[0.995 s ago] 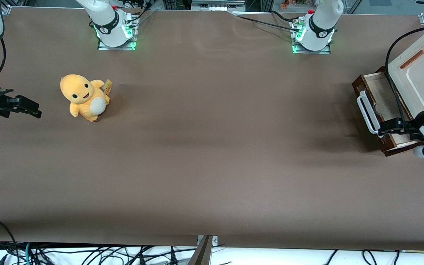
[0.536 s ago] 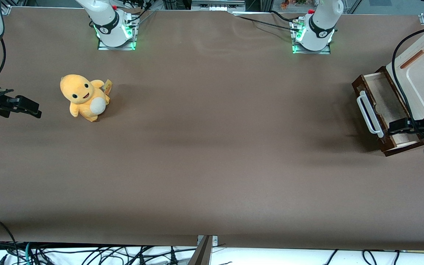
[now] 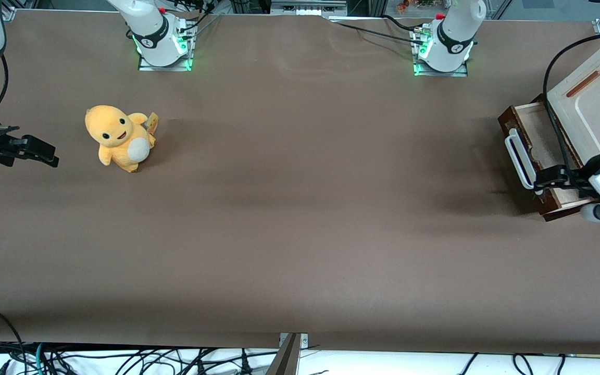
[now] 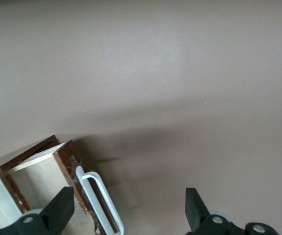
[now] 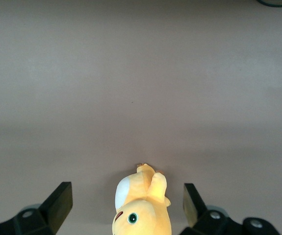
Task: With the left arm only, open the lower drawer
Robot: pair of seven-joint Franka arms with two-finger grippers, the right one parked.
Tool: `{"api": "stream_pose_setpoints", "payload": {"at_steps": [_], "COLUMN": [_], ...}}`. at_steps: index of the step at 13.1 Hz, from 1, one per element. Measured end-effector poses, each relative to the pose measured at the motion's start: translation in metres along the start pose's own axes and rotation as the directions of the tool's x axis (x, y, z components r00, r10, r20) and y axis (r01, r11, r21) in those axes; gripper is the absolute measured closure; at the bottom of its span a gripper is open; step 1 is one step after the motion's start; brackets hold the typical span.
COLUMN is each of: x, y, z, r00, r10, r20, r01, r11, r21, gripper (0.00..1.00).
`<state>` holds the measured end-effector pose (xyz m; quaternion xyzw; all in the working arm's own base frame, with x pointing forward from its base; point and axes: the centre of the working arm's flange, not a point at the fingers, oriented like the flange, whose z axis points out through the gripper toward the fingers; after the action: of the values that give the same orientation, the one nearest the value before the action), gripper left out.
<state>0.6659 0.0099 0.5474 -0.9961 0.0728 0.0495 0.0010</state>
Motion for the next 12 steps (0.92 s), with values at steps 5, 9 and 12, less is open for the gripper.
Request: {"api": "stream_pose_setpoints", "payload": {"at_steps": [5,9,12], "x": [0.002,0.002,0.0], "y": [0.017,0.017,0.016], "z": [-0.001,0.0,0.002], "r00": [1.0,1.0,1.0], "r10": [0.014,0.011,0.008], "r20": [-0.003,0.0,0.013], "r01": [-0.014,-0.011,-0.008], "r11": [1.0,1.0,1.0], "r21": [-0.009,-0.01,-0.011], "gripper": [0.0,0.0,0.0]}}
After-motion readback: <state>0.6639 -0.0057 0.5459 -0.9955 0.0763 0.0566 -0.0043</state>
